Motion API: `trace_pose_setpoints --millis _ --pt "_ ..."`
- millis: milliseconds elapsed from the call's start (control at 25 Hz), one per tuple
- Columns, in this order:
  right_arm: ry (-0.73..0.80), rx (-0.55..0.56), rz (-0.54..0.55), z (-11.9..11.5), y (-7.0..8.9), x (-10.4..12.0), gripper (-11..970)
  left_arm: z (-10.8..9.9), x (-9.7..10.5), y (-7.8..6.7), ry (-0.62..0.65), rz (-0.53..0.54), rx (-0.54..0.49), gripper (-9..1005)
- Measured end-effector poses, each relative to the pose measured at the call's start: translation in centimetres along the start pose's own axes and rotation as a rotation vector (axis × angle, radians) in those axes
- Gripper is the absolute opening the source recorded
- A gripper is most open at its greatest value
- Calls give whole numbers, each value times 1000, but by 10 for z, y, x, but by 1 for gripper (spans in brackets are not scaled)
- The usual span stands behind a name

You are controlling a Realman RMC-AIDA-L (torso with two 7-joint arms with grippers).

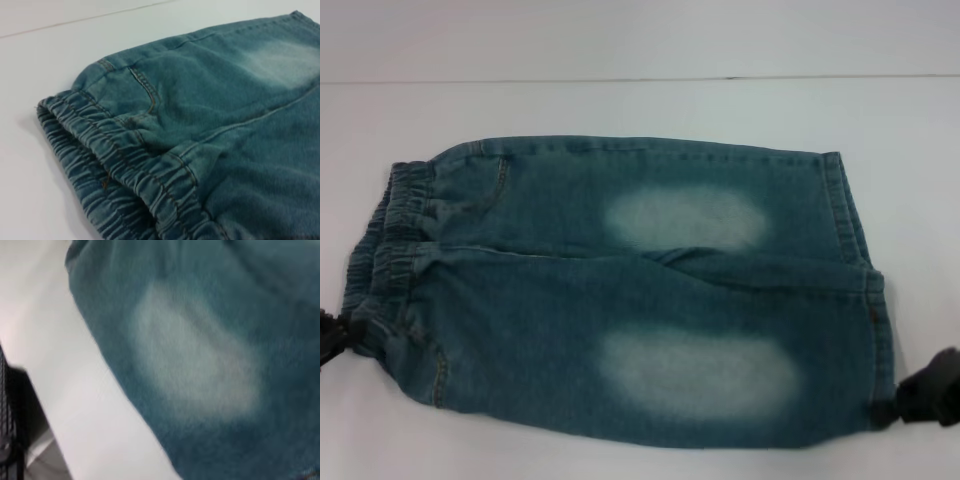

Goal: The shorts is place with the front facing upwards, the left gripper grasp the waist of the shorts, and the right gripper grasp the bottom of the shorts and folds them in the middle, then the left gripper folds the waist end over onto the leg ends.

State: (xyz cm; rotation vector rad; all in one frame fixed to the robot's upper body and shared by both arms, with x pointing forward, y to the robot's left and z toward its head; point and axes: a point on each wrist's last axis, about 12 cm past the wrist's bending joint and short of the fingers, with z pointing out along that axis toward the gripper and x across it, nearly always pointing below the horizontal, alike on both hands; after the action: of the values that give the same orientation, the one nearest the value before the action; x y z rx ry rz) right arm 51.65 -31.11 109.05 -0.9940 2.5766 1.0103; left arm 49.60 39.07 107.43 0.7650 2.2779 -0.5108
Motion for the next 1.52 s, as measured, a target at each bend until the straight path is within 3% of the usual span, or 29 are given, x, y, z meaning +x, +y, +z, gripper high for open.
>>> trace_pose_setpoints --millis 520,920,1200,1520 --pt "-338 102 6 -34 -16 -25 30 -5 -47 3 -79 -85 3 50" --pt "-522 309 -27 -54 -37 -58 24 2 -77 12 -158 -154 -95 50" --pt "-619 404 -80 -53 -43 -75 21 12 -87 13 -225 -170 -154 50" --pt "-641 550 -78 -35 -54 -85 22 35 -97 15 -275 -176 -231 49"
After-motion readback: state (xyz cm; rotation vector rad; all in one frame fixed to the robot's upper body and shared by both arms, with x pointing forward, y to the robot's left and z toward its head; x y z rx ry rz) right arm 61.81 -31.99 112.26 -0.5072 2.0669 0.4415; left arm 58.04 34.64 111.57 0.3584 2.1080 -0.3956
